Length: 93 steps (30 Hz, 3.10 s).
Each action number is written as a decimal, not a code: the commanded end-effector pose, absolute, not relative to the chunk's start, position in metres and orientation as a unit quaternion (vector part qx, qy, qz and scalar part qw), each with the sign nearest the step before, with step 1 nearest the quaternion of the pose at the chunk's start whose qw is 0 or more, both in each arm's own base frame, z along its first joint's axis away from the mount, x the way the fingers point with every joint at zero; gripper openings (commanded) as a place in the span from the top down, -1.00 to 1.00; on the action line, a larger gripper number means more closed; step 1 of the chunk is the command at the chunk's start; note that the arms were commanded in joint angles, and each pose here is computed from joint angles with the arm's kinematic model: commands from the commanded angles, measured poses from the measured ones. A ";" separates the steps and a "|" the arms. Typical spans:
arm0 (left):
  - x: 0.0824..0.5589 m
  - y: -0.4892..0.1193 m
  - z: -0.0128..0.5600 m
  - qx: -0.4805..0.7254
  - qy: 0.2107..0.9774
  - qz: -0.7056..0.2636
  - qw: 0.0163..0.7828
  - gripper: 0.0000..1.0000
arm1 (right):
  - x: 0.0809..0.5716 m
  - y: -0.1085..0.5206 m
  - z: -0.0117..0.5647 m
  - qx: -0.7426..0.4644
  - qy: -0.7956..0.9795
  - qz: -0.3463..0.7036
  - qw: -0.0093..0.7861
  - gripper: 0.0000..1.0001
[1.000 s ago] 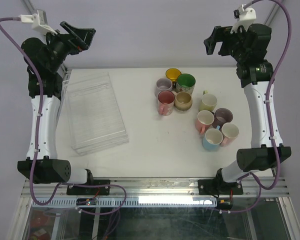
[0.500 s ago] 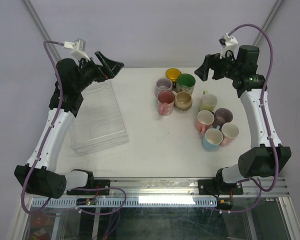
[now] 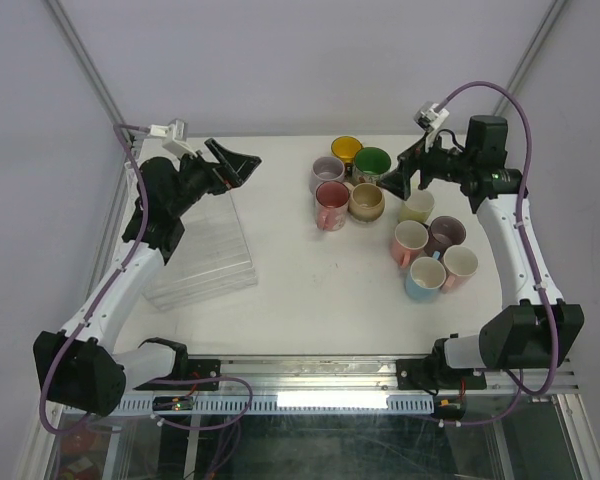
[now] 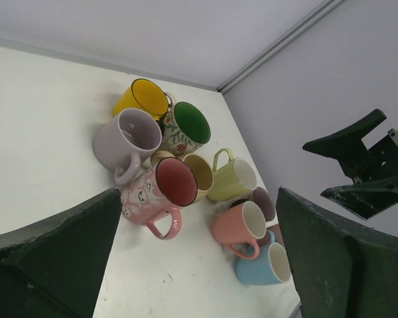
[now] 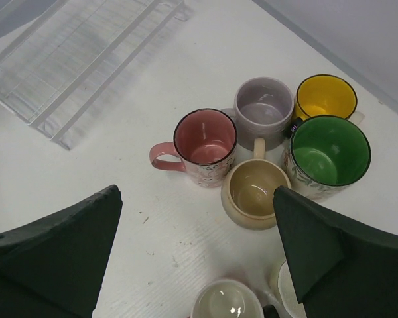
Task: Load the cups into the dish rack
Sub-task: Pick up the cup at the center of the board.
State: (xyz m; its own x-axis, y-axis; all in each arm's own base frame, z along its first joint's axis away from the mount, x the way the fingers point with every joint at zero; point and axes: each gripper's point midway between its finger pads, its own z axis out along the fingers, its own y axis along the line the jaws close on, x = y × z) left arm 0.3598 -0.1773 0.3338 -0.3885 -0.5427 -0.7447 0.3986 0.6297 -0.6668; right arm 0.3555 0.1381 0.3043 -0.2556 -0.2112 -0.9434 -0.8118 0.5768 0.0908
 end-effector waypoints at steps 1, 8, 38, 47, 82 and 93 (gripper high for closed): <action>0.366 -0.184 0.361 -0.057 0.668 -0.465 0.579 -0.98 | 0.341 0.155 0.322 -0.422 0.680 0.295 0.522 -0.99; 0.378 -0.185 0.354 -0.074 0.667 -0.471 0.573 -0.98 | 0.332 0.197 0.286 -0.491 0.695 0.255 0.459 -0.97; 0.387 -0.145 0.328 -0.190 0.695 -0.424 0.549 -0.94 | 0.443 0.228 0.183 -0.367 0.853 0.075 0.364 0.11; 0.387 -0.145 0.328 -0.192 0.696 -0.426 0.546 -0.93 | 0.456 0.229 0.161 -0.396 0.847 0.069 0.346 0.25; 0.394 -0.152 0.327 -0.191 0.699 -0.440 0.530 -0.91 | 0.464 0.226 0.174 -0.454 0.812 0.120 0.347 0.06; 0.391 -0.153 0.324 -0.195 0.699 -0.446 0.524 -0.88 | 0.466 0.223 0.146 -0.456 0.825 0.114 0.314 0.28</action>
